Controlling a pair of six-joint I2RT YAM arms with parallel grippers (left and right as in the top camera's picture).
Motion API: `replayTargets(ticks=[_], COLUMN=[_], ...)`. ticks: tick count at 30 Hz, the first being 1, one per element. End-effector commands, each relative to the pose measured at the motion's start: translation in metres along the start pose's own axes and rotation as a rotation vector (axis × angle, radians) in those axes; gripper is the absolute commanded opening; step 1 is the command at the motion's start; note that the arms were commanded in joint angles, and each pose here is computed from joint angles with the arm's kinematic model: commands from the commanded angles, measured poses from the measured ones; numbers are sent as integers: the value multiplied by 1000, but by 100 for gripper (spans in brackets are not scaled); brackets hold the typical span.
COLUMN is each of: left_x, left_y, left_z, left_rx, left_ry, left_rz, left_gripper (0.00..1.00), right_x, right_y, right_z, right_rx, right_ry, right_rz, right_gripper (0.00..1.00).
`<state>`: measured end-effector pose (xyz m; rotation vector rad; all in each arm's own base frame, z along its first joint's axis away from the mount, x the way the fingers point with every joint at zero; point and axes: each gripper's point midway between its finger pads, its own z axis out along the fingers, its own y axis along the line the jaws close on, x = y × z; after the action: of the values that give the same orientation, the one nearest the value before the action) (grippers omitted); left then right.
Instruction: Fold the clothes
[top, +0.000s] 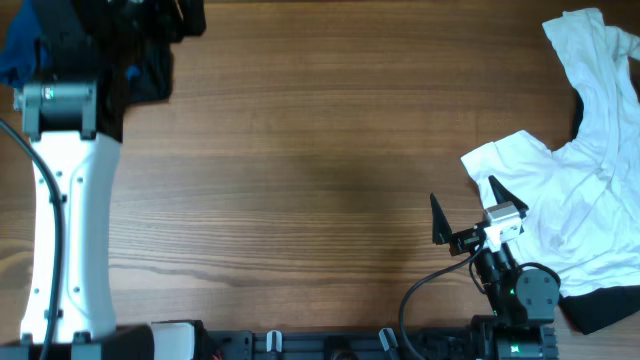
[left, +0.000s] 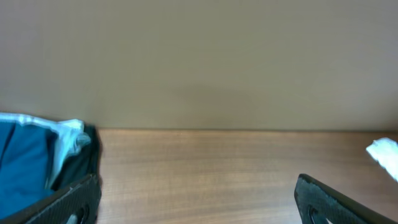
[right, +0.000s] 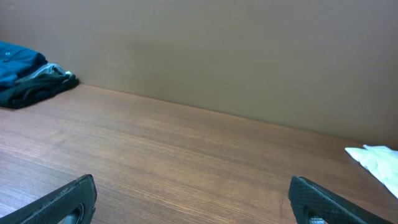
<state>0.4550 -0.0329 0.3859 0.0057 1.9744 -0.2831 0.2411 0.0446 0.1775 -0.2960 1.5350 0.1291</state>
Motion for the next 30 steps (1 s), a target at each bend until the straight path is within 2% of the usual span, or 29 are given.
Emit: replayTargets(ticks=[1,7,14,18,25,30], left_x=[19,57,149,189,229,238], left_y=[-3,-2,4,7,14,17], left_z=[-21,-54,-75,-86,-107,-118], left_rx=[5,9,14,18,-2,-15], left_ry=[-22,-102,-140,-181,-323,-397], left_rz=[6,21,29,38,61,71], left_gripper=[100,100,100,100,100,100], right_x=[-3,-3,-3,-3,-3,-3], right_y=[-1,-1,-1,-1,-1,-1], right_z=[-1,-1,-1,-1,-1,-1], right_rx=[9,9,9,9,9,9], right_ry=[-13,-13,-12,-13,-13,-13], right_rz=[-3,-2,-2,-3,-2,-3], right_gripper=[100,100,100,100,100,100])
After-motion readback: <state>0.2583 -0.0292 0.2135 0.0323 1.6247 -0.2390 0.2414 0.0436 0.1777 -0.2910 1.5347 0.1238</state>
